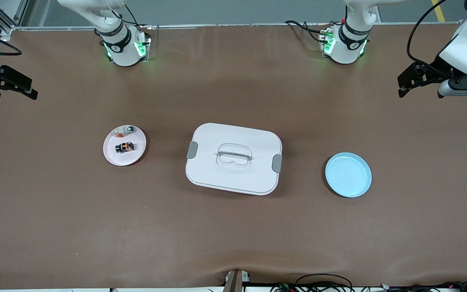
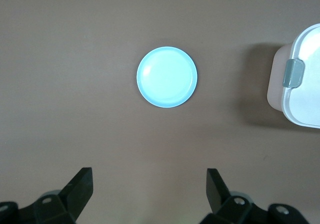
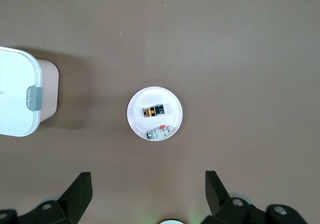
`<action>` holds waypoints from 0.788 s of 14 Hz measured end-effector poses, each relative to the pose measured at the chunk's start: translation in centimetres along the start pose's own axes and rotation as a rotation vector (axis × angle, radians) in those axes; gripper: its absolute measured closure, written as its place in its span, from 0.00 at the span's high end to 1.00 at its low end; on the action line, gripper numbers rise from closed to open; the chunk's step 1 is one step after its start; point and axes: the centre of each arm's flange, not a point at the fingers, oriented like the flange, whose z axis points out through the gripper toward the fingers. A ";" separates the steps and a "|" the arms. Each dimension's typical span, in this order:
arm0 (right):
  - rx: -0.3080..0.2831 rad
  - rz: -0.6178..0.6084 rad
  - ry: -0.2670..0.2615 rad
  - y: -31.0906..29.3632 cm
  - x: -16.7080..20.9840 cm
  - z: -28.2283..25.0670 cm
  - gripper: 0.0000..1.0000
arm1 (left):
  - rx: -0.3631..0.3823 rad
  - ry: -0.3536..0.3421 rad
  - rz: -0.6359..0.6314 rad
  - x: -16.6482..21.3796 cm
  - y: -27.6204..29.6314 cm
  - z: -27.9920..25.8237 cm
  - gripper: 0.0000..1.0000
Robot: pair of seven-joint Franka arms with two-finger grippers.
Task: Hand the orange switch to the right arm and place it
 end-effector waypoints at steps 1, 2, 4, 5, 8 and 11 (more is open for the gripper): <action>0.000 -0.006 0.006 -0.3 0.1 0.0 1.00 | 0.000 0.000 -0.002 0.0 -0.1 0.0 1.00; 0.000 -0.010 0.010 -0.5 0.1 -0.1 1.00 | 0.000 0.000 -0.004 0.0 -0.2 0.0 1.00; -0.002 -0.009 0.015 -0.5 0.2 -0.1 1.00 | -0.001 0.001 -0.006 0.0 -0.4 0.0 1.00; -0.003 -0.007 0.018 -0.4 0.2 -0.1 1.00 | -0.001 0.002 -0.008 0.1 -0.4 0.0 1.00; -0.005 -0.002 0.023 -0.1 0.3 -0.2 1.00 | 0.002 0.005 -0.015 0.1 -0.9 -0.2 1.00; -0.028 0.004 0.027 0.2 0.3 -0.2 1.00 | 0.016 0.005 -0.026 0.1 -1.6 -0.3 1.00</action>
